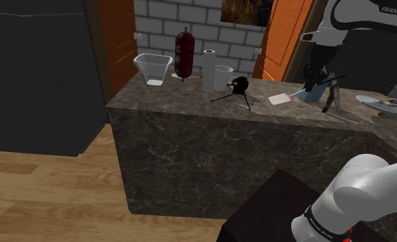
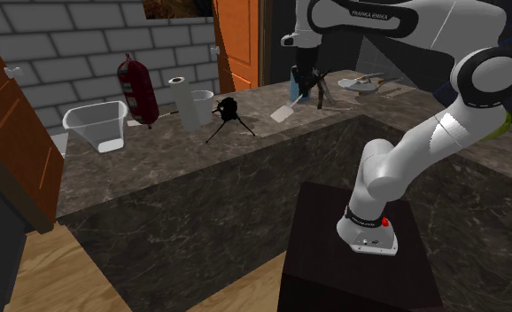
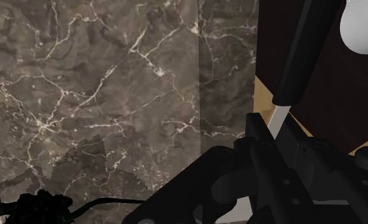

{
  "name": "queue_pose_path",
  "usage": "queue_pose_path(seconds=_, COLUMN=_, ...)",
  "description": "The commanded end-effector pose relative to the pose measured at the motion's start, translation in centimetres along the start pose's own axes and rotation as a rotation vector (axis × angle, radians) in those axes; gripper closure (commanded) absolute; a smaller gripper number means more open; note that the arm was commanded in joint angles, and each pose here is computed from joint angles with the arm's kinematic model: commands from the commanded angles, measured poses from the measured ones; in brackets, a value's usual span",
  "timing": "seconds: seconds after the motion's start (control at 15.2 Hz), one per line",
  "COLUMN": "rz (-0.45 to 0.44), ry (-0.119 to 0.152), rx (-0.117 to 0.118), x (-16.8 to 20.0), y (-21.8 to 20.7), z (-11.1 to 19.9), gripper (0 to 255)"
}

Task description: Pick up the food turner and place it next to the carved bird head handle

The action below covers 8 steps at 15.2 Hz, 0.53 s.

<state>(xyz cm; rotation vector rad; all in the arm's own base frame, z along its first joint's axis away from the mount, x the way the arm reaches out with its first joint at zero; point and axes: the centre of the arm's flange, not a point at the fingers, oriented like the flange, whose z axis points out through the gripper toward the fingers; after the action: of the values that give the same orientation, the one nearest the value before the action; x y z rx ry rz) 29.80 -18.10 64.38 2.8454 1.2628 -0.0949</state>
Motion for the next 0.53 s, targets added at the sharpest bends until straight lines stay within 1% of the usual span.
queue_pose_path(seconds=0.0, rz=0.000, ry=0.000, rx=0.000, x=0.0, y=0.0, z=1.1, gripper=255)
queue_pose_path(seconds=0.46, rz=0.000, ry=0.000, rx=0.000, x=0.3, y=0.0, z=4.8, gripper=255)
